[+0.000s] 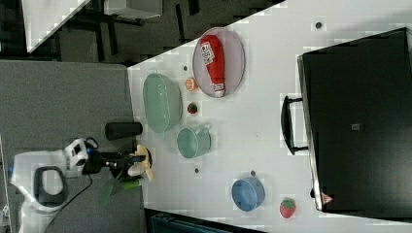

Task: Pick Banana and place it in mug.

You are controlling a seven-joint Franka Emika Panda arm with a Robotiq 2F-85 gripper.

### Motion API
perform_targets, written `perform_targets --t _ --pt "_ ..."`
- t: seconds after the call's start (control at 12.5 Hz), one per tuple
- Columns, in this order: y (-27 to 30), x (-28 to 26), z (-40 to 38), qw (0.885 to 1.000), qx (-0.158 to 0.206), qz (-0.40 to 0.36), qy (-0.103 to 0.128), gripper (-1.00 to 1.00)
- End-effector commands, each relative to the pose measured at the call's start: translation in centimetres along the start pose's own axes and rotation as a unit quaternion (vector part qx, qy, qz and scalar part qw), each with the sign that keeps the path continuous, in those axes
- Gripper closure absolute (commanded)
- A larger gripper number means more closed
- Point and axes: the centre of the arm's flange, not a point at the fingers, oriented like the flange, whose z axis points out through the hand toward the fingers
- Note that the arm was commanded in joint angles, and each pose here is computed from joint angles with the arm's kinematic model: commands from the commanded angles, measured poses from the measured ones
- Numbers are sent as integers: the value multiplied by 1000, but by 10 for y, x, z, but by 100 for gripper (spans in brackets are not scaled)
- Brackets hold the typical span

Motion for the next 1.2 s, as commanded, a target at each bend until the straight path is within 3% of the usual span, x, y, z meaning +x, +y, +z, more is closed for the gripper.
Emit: perform_targets --t 0.08,0.32,0.48,0.88,1.2 --pt "27 27 50 997 10 78 -2 30" --pt "33 22 87 997 3 80 -20 30" --pt "34 25 96 996 14 82 -14 29" --pt "32 27 95 996 29 82 2 -100" --pt "44 53 50 991 53 117 41 -100"
